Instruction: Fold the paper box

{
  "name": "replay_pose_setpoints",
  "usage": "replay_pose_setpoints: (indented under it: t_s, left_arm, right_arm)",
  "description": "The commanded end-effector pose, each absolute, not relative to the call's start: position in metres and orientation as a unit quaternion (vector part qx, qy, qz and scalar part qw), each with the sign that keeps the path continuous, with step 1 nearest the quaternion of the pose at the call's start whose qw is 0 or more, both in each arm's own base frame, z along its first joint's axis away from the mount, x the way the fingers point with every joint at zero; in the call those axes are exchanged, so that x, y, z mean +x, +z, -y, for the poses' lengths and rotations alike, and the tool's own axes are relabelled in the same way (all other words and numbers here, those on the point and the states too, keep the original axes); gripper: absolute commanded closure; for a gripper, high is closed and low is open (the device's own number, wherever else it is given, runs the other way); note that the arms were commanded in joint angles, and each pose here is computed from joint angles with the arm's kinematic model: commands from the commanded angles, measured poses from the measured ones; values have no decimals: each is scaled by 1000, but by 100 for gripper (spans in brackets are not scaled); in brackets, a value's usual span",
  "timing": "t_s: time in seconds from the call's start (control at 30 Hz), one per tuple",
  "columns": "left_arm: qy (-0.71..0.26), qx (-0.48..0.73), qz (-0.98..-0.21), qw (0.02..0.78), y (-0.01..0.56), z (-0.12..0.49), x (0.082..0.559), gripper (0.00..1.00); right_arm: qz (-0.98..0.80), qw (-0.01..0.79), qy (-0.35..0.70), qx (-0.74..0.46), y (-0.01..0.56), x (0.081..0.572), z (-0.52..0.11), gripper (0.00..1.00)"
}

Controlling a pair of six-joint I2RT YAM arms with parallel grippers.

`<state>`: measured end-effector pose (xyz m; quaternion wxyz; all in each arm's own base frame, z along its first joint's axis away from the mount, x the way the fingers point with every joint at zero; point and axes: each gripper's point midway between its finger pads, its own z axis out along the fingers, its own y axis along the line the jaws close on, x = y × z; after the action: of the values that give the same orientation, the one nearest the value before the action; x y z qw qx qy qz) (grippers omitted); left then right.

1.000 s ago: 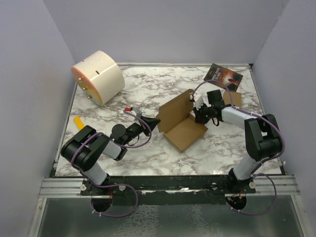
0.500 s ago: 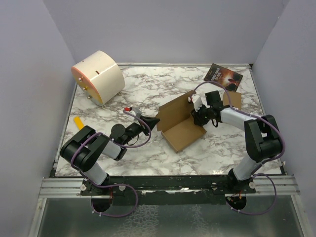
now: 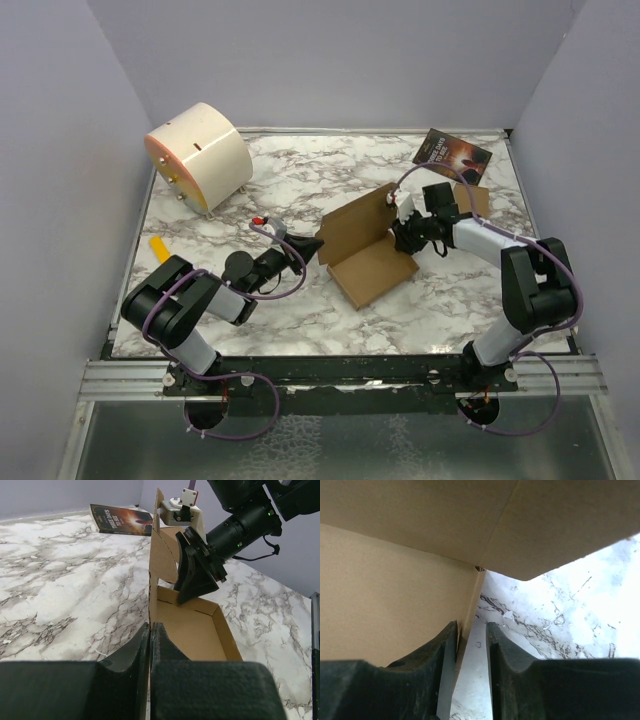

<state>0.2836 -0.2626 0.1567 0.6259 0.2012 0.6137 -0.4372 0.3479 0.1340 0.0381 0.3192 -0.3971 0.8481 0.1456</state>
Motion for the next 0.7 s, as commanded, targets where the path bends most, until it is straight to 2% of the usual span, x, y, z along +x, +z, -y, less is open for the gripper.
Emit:
replay_pose_setpoints:
  t_s: [0.0, 0.07, 0.1, 0.3, 0.33, 0.4, 0.47, 0.67]
  left_arm:
    - [-459, 214, -502, 701, 224, 261, 275, 100]
    - [-459, 214, -503, 700, 223, 261, 275, 100]
    - [-461, 213, -503, 700, 223, 261, 275, 100]
    - [-458, 210, -502, 703, 225, 260, 275, 100]
    - [-457, 210, -502, 704, 225, 259, 276, 100]
    - [-453, 210, -502, 706, 224, 259, 276, 100]
    - [-450, 210, -501, 709, 225, 258, 276, 100]
    - [-447, 207, -499, 713, 228, 256, 277, 100]
  right_arm:
    - [-850, 324, 140, -391, 31, 352, -134, 79]
    - [-853, 322, 128, -390, 27, 354, -133, 95]
    - [-854, 320, 122, -392, 26, 354, -133, 98]
    - [-850, 321, 102, -404, 31, 355, -130, 99]
    - [-846, 322, 110, -410, 35, 354, -133, 95]
    - [-836, 328, 125, -422, 45, 350, -136, 75]
    - [-828, 333, 132, -431, 53, 346, -136, 64]
    - [-817, 327, 145, -451, 58, 336, -132, 60]
